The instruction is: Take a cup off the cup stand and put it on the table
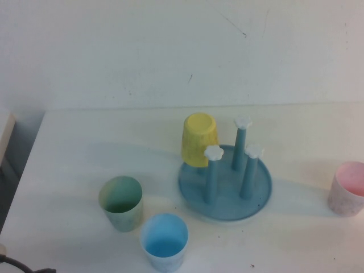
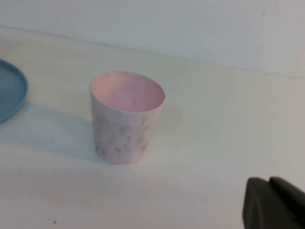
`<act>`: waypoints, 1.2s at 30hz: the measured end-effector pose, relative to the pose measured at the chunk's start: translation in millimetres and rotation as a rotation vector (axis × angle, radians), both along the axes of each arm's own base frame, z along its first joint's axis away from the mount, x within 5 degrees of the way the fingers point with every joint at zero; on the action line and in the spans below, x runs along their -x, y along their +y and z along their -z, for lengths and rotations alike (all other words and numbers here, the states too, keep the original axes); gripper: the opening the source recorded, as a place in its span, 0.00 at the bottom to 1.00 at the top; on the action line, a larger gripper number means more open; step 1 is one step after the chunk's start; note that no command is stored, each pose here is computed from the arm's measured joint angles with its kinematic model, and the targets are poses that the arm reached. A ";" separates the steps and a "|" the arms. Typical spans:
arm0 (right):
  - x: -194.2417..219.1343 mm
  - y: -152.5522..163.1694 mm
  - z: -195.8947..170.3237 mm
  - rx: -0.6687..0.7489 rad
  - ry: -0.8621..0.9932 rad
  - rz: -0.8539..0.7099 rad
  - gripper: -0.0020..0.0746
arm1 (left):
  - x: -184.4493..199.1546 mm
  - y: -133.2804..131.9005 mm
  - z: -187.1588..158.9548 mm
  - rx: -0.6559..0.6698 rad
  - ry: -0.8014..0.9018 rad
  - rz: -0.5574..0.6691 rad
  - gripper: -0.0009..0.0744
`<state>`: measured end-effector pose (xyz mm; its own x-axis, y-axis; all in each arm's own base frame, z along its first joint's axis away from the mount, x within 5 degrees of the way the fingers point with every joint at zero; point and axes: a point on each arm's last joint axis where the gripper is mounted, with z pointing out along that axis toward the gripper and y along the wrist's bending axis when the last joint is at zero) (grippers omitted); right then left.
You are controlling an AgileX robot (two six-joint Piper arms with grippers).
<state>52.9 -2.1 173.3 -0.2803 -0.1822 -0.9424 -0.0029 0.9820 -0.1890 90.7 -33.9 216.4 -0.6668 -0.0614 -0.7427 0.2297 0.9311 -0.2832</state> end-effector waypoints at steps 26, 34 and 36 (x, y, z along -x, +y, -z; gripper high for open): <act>1.8 4.6 5.5 -0.040 0.064 -0.076 0.02 | 0.0 0.0 0.0 0.000 0.000 0.000 0.01; 1.8 4.5 5.6 -0.038 0.064 -0.075 0.02 | 0.0 0.0 0.0 0.000 0.000 0.000 0.01; 1.8 4.5 5.6 -0.038 0.064 -0.075 0.02 | 0.0 0.0 0.0 0.000 0.000 0.000 0.01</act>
<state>51.1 2.4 167.7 -0.3273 -0.1694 -0.9296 -0.0880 0.9850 -0.1485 90.7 -33.9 216.4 -0.6668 -0.0614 -0.7427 0.2297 0.9311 -0.2832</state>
